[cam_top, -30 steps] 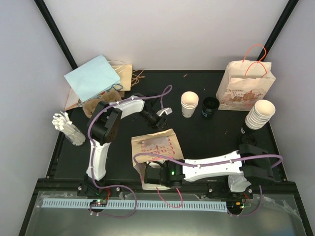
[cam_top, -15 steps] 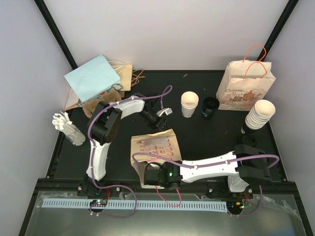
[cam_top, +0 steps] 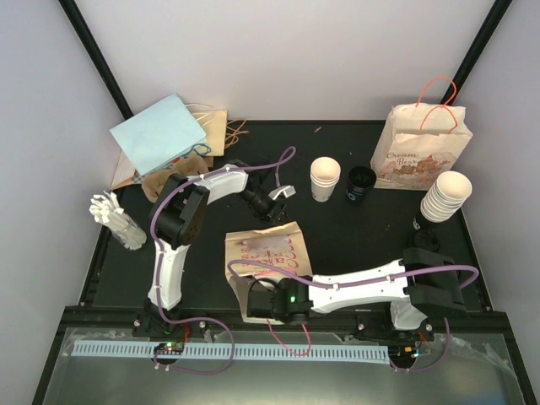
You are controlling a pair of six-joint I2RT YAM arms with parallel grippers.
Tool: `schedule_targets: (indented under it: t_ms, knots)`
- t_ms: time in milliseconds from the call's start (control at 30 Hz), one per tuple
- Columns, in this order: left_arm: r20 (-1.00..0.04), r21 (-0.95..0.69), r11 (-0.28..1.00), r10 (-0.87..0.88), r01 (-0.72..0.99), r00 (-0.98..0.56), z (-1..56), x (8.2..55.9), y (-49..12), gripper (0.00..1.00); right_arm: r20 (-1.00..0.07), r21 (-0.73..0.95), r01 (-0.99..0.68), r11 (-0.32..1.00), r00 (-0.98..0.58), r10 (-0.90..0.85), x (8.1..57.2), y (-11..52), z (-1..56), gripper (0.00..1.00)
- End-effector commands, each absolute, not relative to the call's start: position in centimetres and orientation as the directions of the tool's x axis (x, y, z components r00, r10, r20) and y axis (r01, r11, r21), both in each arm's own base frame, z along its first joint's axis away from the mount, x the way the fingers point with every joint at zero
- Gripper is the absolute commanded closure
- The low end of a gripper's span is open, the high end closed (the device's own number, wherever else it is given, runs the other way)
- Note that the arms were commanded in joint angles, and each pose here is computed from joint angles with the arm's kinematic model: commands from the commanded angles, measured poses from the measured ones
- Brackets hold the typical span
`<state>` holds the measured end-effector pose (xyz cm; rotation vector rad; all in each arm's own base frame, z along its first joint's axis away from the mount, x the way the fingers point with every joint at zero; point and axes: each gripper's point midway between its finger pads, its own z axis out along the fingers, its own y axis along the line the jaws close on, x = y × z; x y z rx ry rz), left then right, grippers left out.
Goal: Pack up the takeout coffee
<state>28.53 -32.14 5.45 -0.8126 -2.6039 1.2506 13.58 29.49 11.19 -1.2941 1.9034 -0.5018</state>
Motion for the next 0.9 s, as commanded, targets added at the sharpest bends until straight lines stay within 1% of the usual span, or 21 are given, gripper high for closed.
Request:
schedule_targets:
  t_ms: [0,200,300,467,667,733,867]
  knots:
    - [-0.061,-0.768,0.502,0.561,0.398,-0.826,5.6,27.0,-32.4,0.61,-0.334,-0.601,-0.676,0.427,-0.273,-0.902,12.4,29.0,9.0,0.56]
    - [-0.058,-0.768,0.502,0.563,0.397,-0.824,5.6,26.8,-32.3,0.62,-0.236,-0.654,-0.675,0.341,-0.246,-0.94,12.6,28.4,8.5,0.56]
    - [-0.056,-0.769,0.501,0.566,0.397,-0.823,5.6,26.6,-32.3,0.62,-0.207,-0.671,-0.68,0.295,-0.21,-0.956,12.7,28.6,8.4,0.56]
    - [-0.057,-0.768,0.5,0.569,0.4,-0.821,5.6,26.5,-32.2,0.62,-0.219,-0.676,-0.691,0.256,-0.143,-0.965,12.7,29.7,8.8,0.55]
    - [-0.055,-0.768,0.499,0.573,0.401,-0.817,5.7,26.1,-31.9,0.62,-0.279,-0.631,-0.715,0.301,-0.152,-0.948,12.1,31.1,8.3,0.55]
    - [-0.054,-0.767,0.499,0.575,0.402,-0.817,5.7,26.1,-31.9,0.62,-0.27,-0.628,-0.718,0.3,-0.16,-0.949,11.8,30.9,7.8,0.55]
    - [-0.051,-0.768,0.501,0.574,0.399,-0.818,5.6,26.1,-31.9,0.62,-0.219,-0.625,-0.729,0.278,-0.179,-0.959,11.2,29.9,6.5,0.54]
